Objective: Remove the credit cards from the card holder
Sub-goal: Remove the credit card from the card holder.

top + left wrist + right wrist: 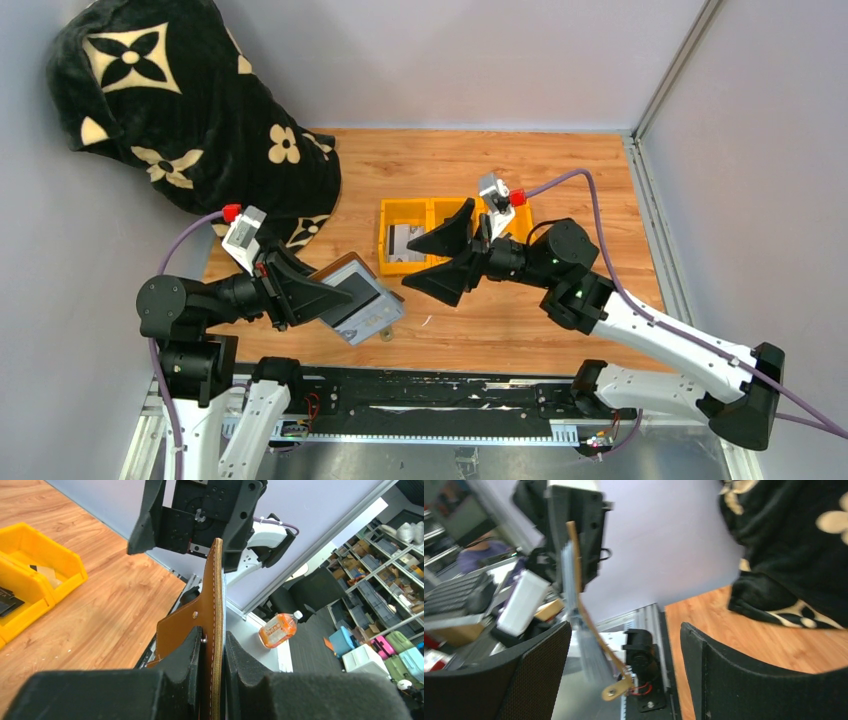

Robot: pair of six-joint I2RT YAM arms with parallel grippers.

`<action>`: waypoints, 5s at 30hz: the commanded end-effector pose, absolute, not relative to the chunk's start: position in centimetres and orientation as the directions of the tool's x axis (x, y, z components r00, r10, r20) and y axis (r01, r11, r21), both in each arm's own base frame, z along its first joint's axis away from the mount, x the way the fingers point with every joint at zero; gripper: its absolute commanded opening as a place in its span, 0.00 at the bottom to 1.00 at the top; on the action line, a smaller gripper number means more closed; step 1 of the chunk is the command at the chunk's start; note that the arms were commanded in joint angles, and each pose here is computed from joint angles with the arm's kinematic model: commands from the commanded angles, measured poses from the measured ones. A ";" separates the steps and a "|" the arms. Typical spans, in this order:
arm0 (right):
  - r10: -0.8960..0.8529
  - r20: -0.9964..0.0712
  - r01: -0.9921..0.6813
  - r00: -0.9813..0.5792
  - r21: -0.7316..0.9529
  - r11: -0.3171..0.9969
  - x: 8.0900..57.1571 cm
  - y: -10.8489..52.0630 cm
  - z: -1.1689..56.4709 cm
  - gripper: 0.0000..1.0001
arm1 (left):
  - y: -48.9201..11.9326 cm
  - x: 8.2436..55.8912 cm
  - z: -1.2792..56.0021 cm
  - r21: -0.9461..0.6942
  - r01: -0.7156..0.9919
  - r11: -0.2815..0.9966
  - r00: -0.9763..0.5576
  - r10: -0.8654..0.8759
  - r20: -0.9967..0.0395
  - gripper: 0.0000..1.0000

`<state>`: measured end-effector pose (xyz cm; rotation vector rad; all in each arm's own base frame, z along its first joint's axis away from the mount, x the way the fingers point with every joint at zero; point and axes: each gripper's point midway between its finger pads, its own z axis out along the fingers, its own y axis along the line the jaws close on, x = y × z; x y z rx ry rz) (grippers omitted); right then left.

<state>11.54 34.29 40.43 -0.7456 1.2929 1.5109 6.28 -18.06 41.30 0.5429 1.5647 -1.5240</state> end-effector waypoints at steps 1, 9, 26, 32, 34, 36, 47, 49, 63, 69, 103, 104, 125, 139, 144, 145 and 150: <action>0.280 -0.883 -0.923 -0.378 0.334 -0.192 8.2 34.7 42.7 0.83 | -18.0 5.0 42.7 -0.514 0.846 0.140 -0.473 -0.245 -0.846 0.00; 0.179 -0.907 -0.895 -0.381 0.314 -0.318 5.4 37.1 41.2 0.84 | -18.0 4.9 43.0 -0.507 0.850 0.141 -0.466 -0.247 -0.850 0.00; -0.299 -0.923 -0.926 -0.241 0.312 -0.215 4.4 36.0 35.4 0.00 | -17.8 6.8 38.3 -0.528 0.819 0.225 -0.506 -0.150 -0.849 0.41; -0.457 -0.867 -0.937 -0.201 0.306 -0.169 5.0 35.0 33.8 0.00 | -17.9 5.9 36.2 -0.508 0.847 0.158 -0.506 -0.054 -0.861 0.46; -0.481 -0.857 -0.938 -0.185 0.300 -0.173 5.1 35.0 33.6 0.00 | -17.9 5.7 35.9 -0.518 0.845 0.136 -0.517 -0.043 -0.855 0.47; -0.489 -0.854 -0.940 -0.179 0.296 -0.172 5.2 35.2 33.7 0.00 | -18.0 5.4 35.5 -0.532 0.839 0.112 -0.532 -0.032 -0.846 0.46; -0.506 -0.845 -0.932 -0.174 0.307 -0.193 5.1 36.8 34.9 0.00 | -17.9 4.4 32.2 -0.578 0.811 0.094 -0.579 -0.022 -0.815 0.49; -0.514 -0.842 -0.930 -0.162 0.305 -0.207 4.9 36.8 34.8 0.00 | -17.9 4.3 32.2 -0.575 0.813 0.087 -0.576 -0.019 -0.817 0.48; -0.503 -0.858 -0.896 -0.099 0.297 -0.331 3.2 37.4 35.3 0.00 | -17.8 2.3 32.3 -0.596 0.803 -0.012 -0.595 0.023 -0.803 0.28; -0.497 -0.865 -0.891 -0.075 0.282 -0.356 3.4 38.2 35.1 0.07 | -17.9 3.4 32.4 -0.609 0.793 0.021 -0.609 0.011 -0.793 0.05; 0.043 -0.841 -0.836 -0.540 0.529 -0.150 7.1 38.5 41.1 0.70 | -18.0 7.1 41.5 -0.517 0.835 0.187 -0.461 -0.273 -0.844 0.00; 0.050 -0.838 -0.833 -0.543 0.530 -0.157 7.2 38.6 41.3 0.69 | -18.0 7.0 41.7 -0.518 0.836 0.185 -0.462 -0.275 -0.843 0.00; 0.077 -0.751 -0.738 -0.656 0.617 -0.273 7.6 41.7 42.7 0.02 | -18.0 5.8 41.8 -0.527 0.839 0.134 -0.473 -0.299 -0.829 0.15; 0.019 -0.777 -0.736 -0.629 0.588 -0.335 6.3 41.5 42.5 0.00 | -18.2 4.9 40.7 -0.589 0.804 0.081 -0.557 -0.247 -0.793 0.36; 0.017 -0.792 -0.753 -0.611 0.574 -0.321 6.2 40.9 42.0 0.00 | -18.2 4.4 41.0 -0.578 0.813 0.073 -0.549 -0.235 -0.802 0.23; 0.014 -0.796 -0.759 -0.605 0.571 -0.314 6.2 40.7 41.8 0.00 | -18.2 4.3 41.1 -0.577 0.813 0.073 -0.549 -0.233 -0.803 0.21; 0.019 -0.797 -0.771 -0.604 0.578 -0.268 6.9 39.8 40.8 0.00 | -18.2 4.3 41.4 -0.576 0.814 0.069 -0.548 -0.233 -0.803 0.16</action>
